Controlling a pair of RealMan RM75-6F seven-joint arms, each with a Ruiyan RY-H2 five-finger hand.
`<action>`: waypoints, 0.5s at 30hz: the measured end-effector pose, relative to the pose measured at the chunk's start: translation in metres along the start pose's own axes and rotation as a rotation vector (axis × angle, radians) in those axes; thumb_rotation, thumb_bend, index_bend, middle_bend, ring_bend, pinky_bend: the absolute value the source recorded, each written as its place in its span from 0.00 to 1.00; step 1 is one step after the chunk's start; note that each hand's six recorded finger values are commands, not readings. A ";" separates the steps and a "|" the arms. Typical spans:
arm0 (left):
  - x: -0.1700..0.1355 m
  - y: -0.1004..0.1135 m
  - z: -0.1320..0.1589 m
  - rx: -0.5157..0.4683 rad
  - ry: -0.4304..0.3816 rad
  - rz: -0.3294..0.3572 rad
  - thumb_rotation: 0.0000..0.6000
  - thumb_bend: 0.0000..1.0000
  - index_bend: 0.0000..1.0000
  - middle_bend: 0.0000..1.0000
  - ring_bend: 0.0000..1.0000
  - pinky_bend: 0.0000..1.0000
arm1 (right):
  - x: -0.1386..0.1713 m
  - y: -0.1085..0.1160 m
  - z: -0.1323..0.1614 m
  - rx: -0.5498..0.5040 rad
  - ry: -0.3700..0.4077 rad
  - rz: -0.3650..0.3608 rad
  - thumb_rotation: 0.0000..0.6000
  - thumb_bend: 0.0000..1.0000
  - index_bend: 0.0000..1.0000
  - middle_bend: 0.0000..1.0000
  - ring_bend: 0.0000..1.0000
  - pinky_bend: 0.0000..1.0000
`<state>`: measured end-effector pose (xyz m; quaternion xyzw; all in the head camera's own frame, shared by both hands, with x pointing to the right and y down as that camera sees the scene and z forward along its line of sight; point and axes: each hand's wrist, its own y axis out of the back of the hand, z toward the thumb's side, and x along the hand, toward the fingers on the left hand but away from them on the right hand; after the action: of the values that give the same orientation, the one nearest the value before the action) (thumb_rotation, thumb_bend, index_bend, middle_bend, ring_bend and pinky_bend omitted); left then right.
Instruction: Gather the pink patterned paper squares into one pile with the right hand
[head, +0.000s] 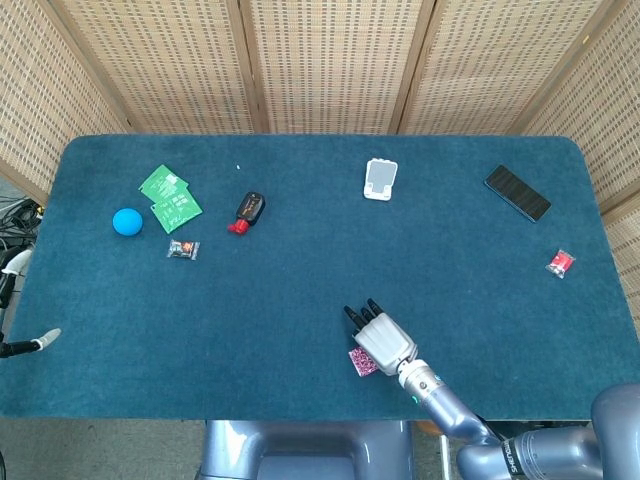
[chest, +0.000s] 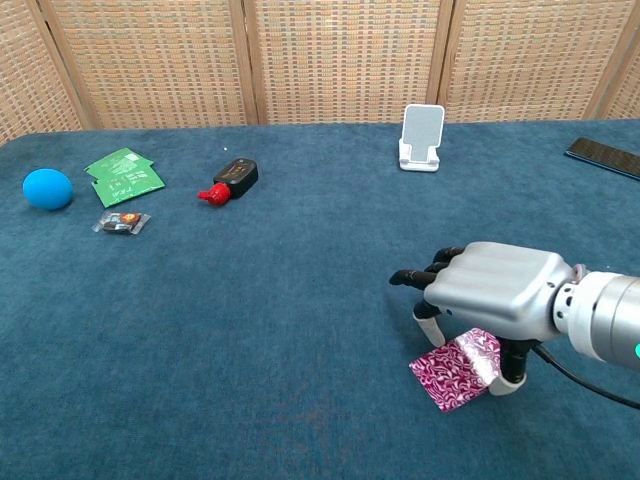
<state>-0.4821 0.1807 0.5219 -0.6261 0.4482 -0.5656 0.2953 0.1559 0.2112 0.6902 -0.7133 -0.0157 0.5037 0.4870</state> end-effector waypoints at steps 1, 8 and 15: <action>0.000 0.000 0.000 0.000 0.000 0.000 1.00 0.00 0.00 0.00 0.00 0.00 | 0.000 0.001 0.000 0.000 0.001 -0.002 1.00 0.11 0.42 0.05 0.19 0.15; 0.000 0.001 0.000 -0.003 0.000 0.001 1.00 0.00 0.00 0.00 0.00 0.00 | 0.002 0.003 0.001 -0.003 0.001 -0.006 1.00 0.10 0.41 0.05 0.19 0.15; -0.001 0.001 0.000 -0.006 -0.002 0.000 1.00 0.00 0.00 0.00 0.00 0.00 | 0.009 0.013 -0.002 -0.013 -0.007 -0.032 1.00 0.10 0.41 0.04 0.19 0.15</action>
<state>-0.4827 0.1814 0.5205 -0.6276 0.4497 -0.5634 0.2940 0.1556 0.2072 0.6746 -0.7145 -0.0321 0.4982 0.4902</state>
